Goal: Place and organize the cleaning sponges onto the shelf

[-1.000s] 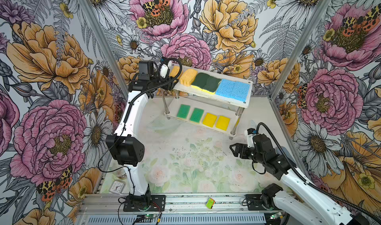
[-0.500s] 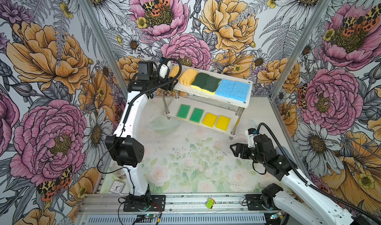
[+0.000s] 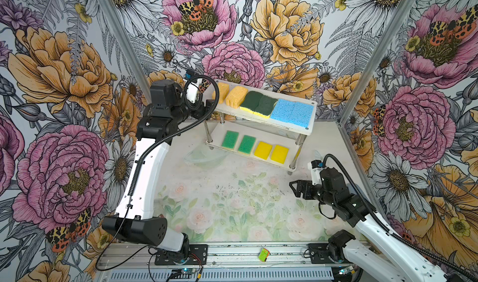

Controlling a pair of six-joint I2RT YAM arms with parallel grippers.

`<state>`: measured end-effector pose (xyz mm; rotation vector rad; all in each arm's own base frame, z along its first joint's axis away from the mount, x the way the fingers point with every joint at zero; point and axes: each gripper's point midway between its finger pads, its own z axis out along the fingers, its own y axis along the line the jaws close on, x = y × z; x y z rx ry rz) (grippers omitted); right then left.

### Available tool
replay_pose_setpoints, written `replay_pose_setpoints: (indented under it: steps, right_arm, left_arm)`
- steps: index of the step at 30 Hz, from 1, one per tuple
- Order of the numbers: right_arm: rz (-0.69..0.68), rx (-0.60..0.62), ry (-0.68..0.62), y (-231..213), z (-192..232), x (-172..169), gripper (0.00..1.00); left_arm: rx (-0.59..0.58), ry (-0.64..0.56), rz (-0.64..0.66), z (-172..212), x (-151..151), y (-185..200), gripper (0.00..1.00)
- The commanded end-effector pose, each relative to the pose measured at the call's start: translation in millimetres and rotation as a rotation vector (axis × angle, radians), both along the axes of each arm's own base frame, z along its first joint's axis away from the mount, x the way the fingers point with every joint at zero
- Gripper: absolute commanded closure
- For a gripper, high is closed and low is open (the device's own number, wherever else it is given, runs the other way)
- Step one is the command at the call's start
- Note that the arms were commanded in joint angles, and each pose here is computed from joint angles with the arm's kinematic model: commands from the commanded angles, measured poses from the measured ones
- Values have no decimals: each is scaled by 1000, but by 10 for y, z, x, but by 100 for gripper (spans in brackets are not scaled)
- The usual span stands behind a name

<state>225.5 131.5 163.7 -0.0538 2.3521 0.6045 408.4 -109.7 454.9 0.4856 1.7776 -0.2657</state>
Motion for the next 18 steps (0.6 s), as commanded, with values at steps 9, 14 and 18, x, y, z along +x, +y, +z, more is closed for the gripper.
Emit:
replay_pose_setpoints:
  steps: [9, 14, 18]
  right_arm:
    - [39, -156, -207, -145, 705, 152, 8]
    - [32, -206, -265, -211, 892, 209, 6]
    - [29, -241, -295, -254, 964, 240, 5]
  left_arm:
    - [-112, 14, 86, -719, -298, 245, 1]
    - [-234, 69, 68, -1148, -419, 237, 1]
    - [-266, 69, 62, -1367, -483, 220, 1]
